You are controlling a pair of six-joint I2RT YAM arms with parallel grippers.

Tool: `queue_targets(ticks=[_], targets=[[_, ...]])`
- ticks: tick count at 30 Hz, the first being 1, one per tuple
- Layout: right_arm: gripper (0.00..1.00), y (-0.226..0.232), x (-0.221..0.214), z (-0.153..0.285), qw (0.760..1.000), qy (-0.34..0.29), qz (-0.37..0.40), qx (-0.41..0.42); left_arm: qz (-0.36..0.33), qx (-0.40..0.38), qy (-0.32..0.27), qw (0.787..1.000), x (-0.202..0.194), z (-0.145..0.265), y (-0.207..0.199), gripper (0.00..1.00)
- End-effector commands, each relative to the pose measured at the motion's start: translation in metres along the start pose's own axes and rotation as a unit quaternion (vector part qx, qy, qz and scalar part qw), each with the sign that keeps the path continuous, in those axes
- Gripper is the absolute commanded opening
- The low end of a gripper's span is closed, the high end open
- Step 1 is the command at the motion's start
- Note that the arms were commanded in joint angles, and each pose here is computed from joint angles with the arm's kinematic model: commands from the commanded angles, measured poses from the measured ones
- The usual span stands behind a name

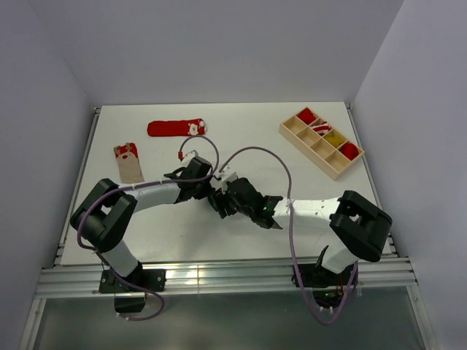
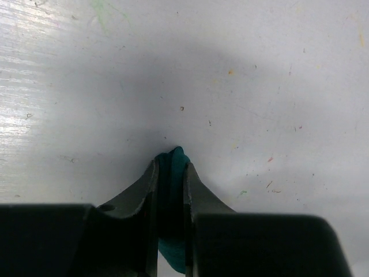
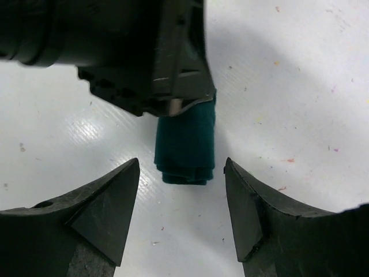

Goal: Roll the socks
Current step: Roll the sock at the center of the board.

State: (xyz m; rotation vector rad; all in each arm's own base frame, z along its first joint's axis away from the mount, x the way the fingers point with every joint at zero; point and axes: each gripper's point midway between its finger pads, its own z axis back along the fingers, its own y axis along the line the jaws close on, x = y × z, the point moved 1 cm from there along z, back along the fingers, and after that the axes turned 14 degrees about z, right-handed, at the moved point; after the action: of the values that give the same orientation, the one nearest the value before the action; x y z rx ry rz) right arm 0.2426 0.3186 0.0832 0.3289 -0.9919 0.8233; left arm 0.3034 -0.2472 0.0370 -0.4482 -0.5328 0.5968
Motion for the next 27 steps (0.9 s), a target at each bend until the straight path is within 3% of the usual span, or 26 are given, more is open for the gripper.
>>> queue_targets(ticks=[1,9,27], targets=[[0.68,0.0,0.013,-0.005,0.997,-0.024,0.056,-0.039,-0.04,0.074,0.042,0.996,-0.019,-0.003,0.041,0.0],[0.68,0.011,0.007,-0.025,0.993,-0.007,0.1,-0.069,-0.045,0.073,0.055,0.995,-0.022,-0.004,0.039,0.0],[0.65,0.024,-0.02,-0.056,0.99,0.023,0.118,-0.068,-0.042,0.064,0.073,0.994,-0.029,-0.004,0.037,0.0]])
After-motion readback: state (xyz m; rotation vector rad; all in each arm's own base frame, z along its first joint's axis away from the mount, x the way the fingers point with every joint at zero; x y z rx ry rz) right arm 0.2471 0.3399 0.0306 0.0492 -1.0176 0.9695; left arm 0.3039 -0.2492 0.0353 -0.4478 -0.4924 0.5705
